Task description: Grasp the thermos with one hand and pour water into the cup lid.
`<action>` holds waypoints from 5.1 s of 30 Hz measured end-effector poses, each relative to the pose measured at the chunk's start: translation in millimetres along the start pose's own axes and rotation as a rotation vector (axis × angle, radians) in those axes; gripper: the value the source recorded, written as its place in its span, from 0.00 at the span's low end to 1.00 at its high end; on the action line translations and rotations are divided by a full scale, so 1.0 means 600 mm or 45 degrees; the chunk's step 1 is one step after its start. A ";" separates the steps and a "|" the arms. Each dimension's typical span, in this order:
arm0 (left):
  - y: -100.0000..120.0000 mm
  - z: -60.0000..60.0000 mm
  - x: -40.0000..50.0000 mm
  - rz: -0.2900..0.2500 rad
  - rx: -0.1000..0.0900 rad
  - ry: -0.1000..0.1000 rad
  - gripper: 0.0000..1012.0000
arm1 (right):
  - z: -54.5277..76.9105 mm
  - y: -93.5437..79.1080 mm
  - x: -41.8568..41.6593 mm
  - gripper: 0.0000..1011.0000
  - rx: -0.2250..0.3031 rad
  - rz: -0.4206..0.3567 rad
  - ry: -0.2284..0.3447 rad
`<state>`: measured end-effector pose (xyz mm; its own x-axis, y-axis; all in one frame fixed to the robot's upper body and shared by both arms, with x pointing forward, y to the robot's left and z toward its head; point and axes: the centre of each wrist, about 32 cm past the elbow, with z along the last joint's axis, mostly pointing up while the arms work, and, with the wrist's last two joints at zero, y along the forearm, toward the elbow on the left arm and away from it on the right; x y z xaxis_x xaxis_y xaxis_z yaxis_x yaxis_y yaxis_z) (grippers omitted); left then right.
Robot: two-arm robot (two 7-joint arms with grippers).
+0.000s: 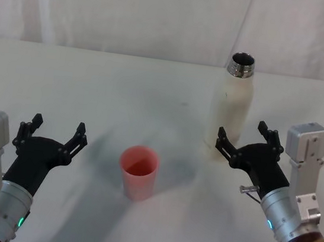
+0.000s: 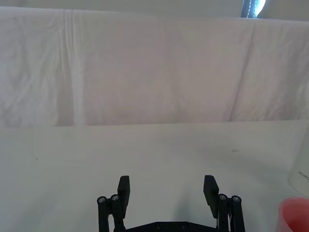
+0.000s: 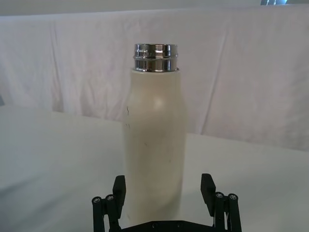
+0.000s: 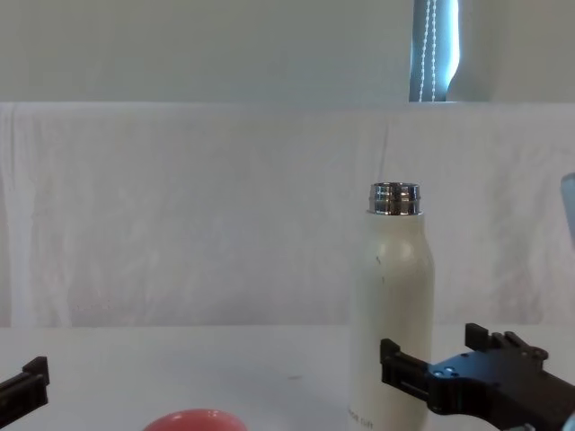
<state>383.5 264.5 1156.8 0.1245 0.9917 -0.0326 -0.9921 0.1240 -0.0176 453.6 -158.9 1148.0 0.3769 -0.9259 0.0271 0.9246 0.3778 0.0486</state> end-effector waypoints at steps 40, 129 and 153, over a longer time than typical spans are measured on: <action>0.000 0.000 0.000 0.000 0.000 0.000 0.99 | 0.002 0.070 -0.007 0.99 0.024 0.030 0.038; 0.000 0.000 0.000 0.000 0.000 0.000 0.99 | 0.070 0.073 0.002 0.94 0.052 0.081 -0.049; 0.000 0.000 0.000 0.000 0.000 0.000 0.99 | 0.068 0.074 0.002 0.94 0.054 0.080 -0.048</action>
<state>383.5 264.5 1156.8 0.1246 0.9917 -0.0326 -0.9921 0.1241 -0.0176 492.7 -143.0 1191.1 0.4309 -0.8998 0.0687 0.8958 0.4357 0.0878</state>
